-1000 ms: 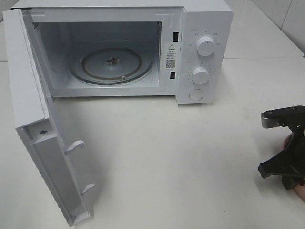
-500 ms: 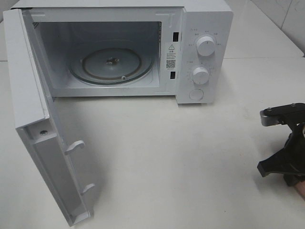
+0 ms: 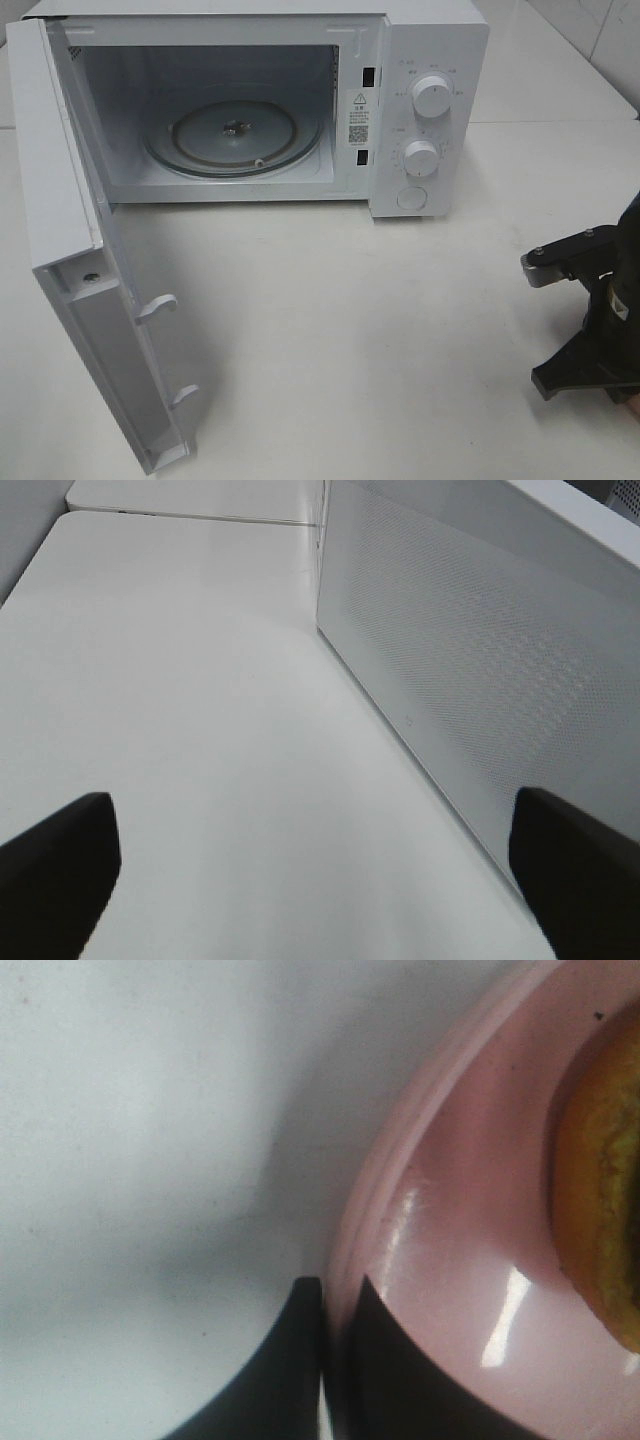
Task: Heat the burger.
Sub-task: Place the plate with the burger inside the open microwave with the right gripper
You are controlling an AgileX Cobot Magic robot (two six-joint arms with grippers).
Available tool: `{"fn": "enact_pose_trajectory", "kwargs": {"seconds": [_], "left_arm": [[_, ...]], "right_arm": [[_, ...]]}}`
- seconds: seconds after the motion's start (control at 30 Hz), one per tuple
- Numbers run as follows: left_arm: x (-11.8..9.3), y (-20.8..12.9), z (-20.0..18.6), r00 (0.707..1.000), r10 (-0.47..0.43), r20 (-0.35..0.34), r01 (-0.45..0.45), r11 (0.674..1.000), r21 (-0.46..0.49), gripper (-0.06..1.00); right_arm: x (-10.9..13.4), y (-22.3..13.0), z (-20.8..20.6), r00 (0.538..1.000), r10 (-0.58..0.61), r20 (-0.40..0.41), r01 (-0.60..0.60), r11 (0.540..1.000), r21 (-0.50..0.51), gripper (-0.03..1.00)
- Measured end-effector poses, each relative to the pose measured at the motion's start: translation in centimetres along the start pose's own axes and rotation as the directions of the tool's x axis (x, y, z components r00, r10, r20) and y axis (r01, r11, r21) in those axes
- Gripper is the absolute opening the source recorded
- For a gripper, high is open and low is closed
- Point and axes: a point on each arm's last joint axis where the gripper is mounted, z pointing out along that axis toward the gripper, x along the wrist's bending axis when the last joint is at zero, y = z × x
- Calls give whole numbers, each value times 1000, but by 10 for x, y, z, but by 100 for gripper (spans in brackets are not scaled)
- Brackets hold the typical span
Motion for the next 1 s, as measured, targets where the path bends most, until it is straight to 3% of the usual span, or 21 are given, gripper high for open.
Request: {"fn": "enact_pose_trajectory", "kwargs": {"seconds": [0.47,1.0], "left_arm": [[0,0,0,1000,0,0,0,1000,0,98],[0,0,0,1000,0,0,0,1000,0,98]], "right_arm": [[5,-6,-27,992,-65,105,73,995,-75,3],[20,-17,-54,975,-171,143,193,969,-152,3]]}}
